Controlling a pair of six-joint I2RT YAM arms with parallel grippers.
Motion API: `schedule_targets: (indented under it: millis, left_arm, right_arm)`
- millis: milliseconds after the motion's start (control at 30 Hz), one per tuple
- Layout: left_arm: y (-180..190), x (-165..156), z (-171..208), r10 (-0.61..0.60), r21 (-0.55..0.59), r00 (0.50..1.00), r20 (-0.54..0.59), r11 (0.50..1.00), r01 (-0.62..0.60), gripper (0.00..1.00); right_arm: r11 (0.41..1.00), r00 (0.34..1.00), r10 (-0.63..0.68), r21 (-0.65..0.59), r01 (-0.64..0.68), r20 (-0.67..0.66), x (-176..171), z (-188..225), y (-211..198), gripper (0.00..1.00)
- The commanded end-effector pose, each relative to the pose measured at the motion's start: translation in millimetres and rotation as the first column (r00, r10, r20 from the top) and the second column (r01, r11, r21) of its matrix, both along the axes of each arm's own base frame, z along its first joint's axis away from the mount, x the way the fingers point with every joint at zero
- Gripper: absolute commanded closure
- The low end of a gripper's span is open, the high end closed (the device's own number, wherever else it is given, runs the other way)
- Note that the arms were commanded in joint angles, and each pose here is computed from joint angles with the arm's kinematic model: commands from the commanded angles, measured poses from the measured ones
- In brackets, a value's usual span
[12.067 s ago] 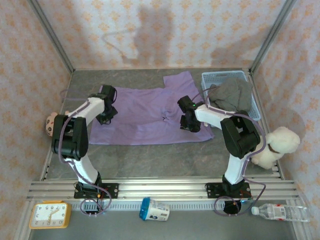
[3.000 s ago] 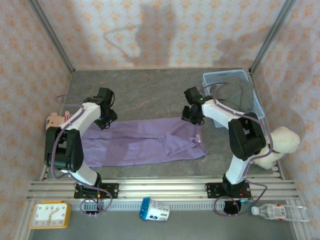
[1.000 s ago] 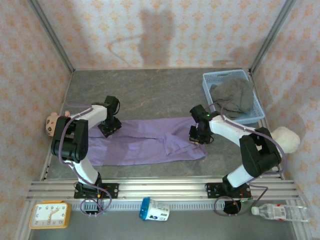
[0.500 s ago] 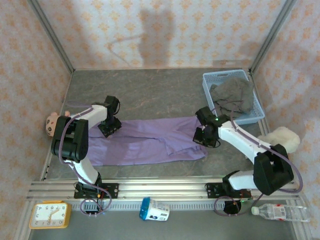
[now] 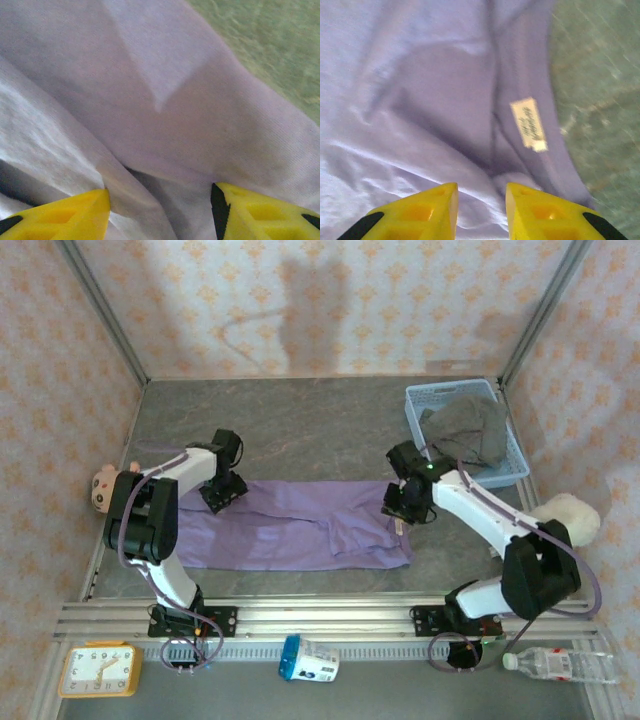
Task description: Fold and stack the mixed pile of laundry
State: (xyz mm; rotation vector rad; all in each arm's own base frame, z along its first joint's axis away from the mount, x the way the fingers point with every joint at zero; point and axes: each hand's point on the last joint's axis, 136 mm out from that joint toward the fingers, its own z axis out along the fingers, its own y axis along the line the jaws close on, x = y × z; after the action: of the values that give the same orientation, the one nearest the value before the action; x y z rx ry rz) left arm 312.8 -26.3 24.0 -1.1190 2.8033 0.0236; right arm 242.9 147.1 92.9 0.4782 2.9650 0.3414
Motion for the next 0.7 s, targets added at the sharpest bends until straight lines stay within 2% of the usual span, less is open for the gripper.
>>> schedule_targets:
  millis: [0, 100, 233, 400, 533, 667]
  left_arm:
    - [-13, 3, 31, -0.043, -0.033, 0.998, 0.050, 0.998, 0.045, 0.43]
    - [-20, 7, 47, -0.060, -0.043, 0.994, 0.096, 0.997, 0.064, 0.43]
    - [-34, 14, 56, -0.100, -0.062, 0.983, 0.154, 0.992, 0.110, 0.44]
    - [-45, 12, 31, -0.142, -0.050, 0.986, 0.085, 0.988, 0.146, 0.50]
    - [-48, 7, 12, -0.144, -0.042, 0.989, 0.043, 0.988, 0.146, 0.52]
    - [-52, 0, -1, -0.134, -0.059, 0.991, 0.015, 0.989, 0.135, 0.52]
  right_arm:
    - [0.997, 0.997, 0.071, -0.015, -0.071, 0.005, 11, -4, 23, 0.69]
    - [0.991, 0.989, 0.134, -0.024, -0.135, -0.059, 7, -21, 42, 0.70]
    - [0.984, 0.973, 0.164, -0.043, -0.173, -0.164, -6, -46, 42, 0.70]
    - [0.981, 0.961, 0.151, -0.084, -0.175, -0.231, -13, -71, 33, 0.70]
    - [0.981, 0.969, 0.123, -0.124, -0.151, -0.213, 7, -81, 30, 0.70]
    - [0.979, 0.981, 0.053, -0.186, -0.088, -0.184, 48, -90, 18, 0.69]
